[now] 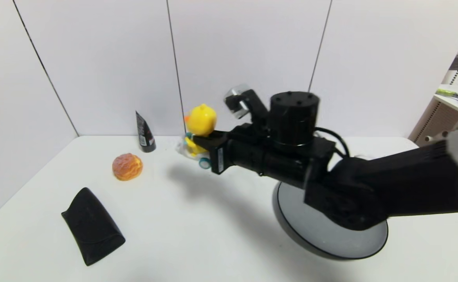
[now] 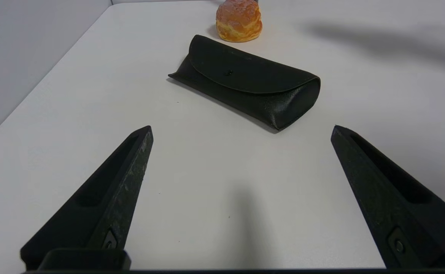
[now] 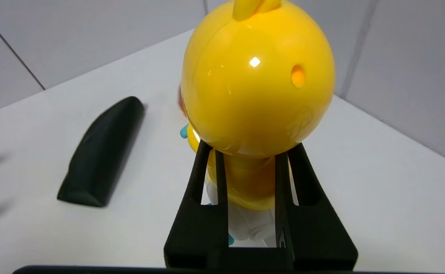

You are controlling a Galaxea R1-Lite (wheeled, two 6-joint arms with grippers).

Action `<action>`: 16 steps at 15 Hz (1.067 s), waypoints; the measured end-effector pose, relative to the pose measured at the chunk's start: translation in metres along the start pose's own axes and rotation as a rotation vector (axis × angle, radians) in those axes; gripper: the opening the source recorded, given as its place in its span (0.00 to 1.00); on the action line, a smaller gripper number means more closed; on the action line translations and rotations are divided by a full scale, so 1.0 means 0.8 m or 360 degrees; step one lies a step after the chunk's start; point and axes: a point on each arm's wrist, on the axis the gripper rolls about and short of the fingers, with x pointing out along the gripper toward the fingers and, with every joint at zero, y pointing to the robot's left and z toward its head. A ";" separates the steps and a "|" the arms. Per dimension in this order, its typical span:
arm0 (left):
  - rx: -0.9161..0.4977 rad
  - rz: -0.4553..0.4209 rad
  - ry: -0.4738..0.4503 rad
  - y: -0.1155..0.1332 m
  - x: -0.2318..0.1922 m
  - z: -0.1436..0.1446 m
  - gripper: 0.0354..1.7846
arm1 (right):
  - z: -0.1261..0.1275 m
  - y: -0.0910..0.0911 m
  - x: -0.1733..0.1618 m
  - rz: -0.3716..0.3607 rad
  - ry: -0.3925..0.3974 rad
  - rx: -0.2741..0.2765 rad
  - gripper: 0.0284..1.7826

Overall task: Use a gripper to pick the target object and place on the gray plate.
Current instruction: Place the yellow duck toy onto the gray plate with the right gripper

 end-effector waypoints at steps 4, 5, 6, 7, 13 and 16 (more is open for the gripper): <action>0.0000 0.0001 0.0001 0.000 0.000 0.000 0.94 | 0.017 -0.040 -0.140 -0.0097 0.0018 -0.0064 0.18; -0.0001 0.0001 0.0001 0.000 0.000 0.000 0.94 | 0.012 -0.047 -0.176 -0.0138 0.0033 -0.0072 0.18; -0.0001 0.0001 0.0000 0.000 0.000 0.000 0.94 | 0.004 -0.051 -0.205 -0.0190 0.0059 -0.0069 0.18; 0.0000 0.0000 0.0000 0.000 0.000 0.000 0.94 | -0.008 -0.053 -0.232 -0.0245 0.0098 -0.0056 0.18; -0.0001 0.0001 0.0001 0.000 0.000 0.000 0.94 | -0.073 -0.053 -0.292 -0.0441 0.0326 0.0008 0.18; 0.0000 0.0001 0.0000 0.000 0.000 0.000 0.94 | -0.089 -0.062 -0.286 -0.0460 0.0395 0.0032 0.18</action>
